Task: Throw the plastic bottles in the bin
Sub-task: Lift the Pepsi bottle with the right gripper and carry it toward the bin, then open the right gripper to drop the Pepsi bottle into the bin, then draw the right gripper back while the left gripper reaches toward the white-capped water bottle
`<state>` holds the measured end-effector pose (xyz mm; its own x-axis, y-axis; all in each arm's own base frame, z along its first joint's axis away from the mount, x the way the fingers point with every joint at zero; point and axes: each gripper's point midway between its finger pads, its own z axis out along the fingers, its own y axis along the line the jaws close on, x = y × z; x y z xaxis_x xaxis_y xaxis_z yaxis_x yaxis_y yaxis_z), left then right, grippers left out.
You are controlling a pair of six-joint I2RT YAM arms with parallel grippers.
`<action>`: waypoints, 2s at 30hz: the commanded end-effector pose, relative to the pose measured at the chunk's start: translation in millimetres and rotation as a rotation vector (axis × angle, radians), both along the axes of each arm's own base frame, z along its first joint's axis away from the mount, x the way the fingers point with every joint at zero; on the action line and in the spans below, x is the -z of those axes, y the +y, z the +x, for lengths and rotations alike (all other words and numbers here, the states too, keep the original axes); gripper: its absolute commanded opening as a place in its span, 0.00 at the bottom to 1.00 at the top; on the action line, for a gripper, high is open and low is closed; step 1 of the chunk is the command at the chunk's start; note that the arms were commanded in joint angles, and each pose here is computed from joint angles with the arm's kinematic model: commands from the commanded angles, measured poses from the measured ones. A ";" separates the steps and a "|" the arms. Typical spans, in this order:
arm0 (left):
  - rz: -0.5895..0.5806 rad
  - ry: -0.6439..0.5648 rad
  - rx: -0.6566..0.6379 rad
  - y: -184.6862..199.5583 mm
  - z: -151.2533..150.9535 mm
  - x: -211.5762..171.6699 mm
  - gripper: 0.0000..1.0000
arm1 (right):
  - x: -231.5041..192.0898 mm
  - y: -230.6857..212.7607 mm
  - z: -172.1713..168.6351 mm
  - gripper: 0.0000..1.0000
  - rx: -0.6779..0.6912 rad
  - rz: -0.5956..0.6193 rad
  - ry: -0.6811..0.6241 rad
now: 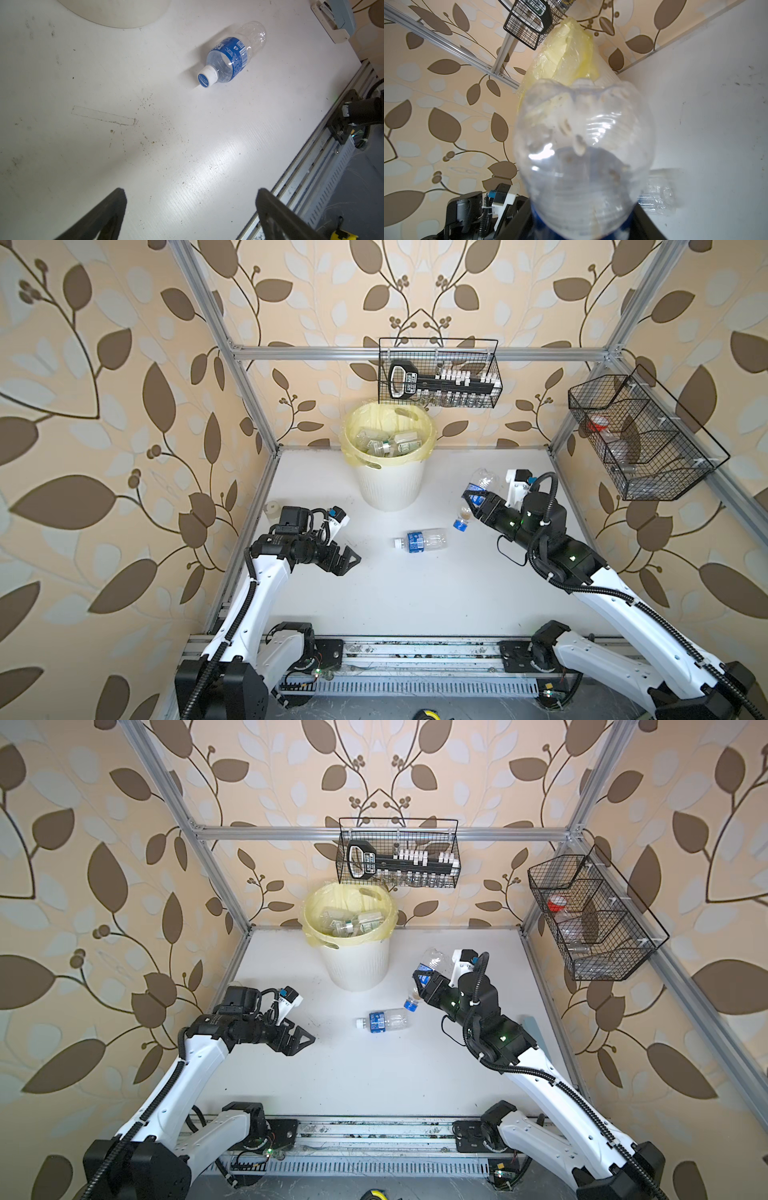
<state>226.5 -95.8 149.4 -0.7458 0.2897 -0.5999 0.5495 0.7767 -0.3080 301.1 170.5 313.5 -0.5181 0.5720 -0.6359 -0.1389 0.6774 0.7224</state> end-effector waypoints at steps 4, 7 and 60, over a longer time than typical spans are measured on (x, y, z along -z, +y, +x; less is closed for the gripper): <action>-0.012 -0.062 -0.029 5.5 5.2 -21.9 0.99 | 8.0 -6.9 -10.7 0.53 0.010 -0.012 0.033; -0.012 -0.065 -0.036 7.5 5.6 -21.7 0.99 | 17.4 -15.0 -18.4 0.53 0.036 -0.008 0.043; -0.030 -0.106 -0.054 9.9 3.9 -34.9 0.99 | -47.6 51.6 76.8 1.00 -0.021 -0.132 -0.001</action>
<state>231.8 -84.1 173.8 -0.7197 0.2340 -0.6537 0.5159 0.8103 -0.2779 388.0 228.5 347.0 -0.5551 0.4524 -0.6980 -0.1262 0.7836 0.6083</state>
